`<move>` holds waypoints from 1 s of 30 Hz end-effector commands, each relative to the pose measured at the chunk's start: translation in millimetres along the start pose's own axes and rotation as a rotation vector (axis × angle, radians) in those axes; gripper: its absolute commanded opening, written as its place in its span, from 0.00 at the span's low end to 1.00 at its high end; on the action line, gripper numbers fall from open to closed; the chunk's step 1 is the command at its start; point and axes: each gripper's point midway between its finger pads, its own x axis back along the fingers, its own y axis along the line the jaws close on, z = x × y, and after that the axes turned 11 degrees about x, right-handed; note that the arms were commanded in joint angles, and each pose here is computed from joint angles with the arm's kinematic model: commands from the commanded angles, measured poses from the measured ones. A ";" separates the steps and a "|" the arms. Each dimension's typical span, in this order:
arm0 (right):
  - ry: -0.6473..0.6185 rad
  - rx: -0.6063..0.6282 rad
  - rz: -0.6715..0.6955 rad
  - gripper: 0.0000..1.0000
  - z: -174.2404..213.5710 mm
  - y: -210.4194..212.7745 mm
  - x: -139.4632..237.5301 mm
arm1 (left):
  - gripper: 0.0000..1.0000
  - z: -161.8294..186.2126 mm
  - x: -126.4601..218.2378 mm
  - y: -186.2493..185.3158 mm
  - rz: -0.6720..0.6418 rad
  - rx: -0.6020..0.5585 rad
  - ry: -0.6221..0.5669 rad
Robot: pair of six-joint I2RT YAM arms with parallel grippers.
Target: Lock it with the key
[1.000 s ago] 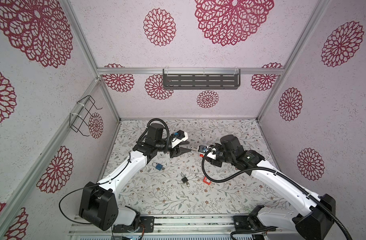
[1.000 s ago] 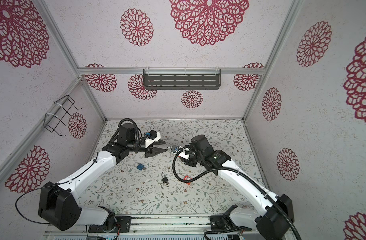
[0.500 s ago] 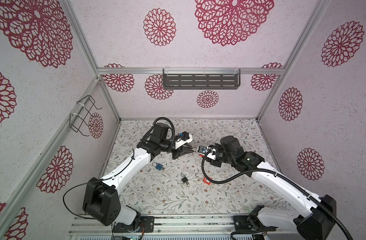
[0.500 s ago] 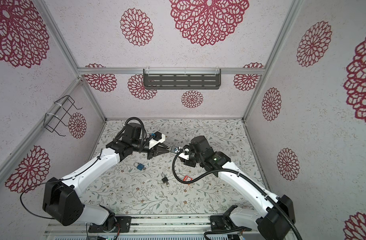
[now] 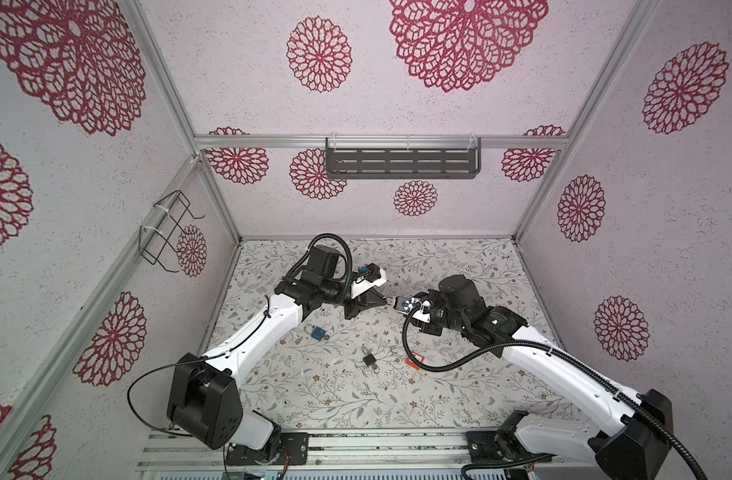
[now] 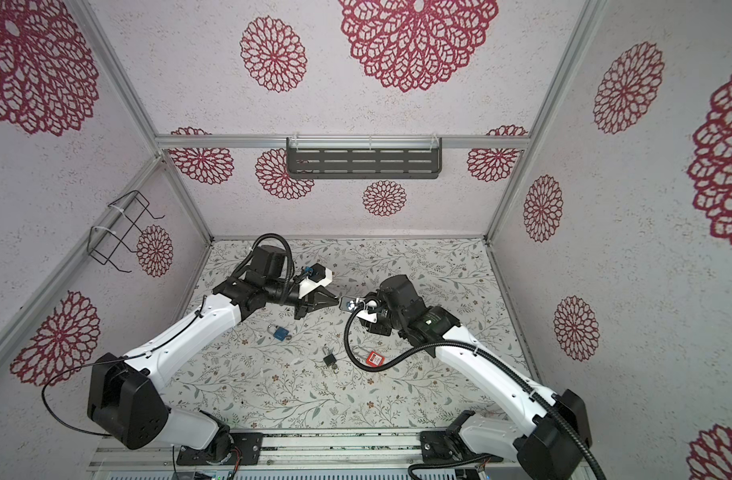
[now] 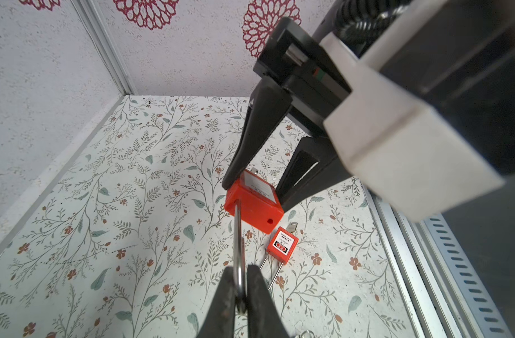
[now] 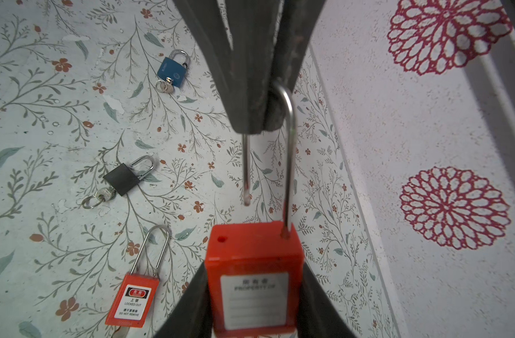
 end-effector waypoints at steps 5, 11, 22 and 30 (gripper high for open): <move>-0.036 0.070 0.216 0.24 -10.7 -33.7 18.4 | 0.07 -5.6 -4.1 -12.8 0.087 0.075 0.001; -0.043 0.131 0.284 0.24 -9.6 -37.3 19.9 | 0.03 -7.8 -6.0 -15.2 0.101 0.122 -0.009; -0.073 0.186 0.394 0.24 -13.4 -46.3 24.8 | 0.00 -18.6 -13.5 -13.7 0.088 0.226 -0.028; -0.081 0.191 0.410 0.24 -13.8 -47.1 20.0 | 0.00 -29.4 -14.6 -14.7 0.086 0.256 -0.042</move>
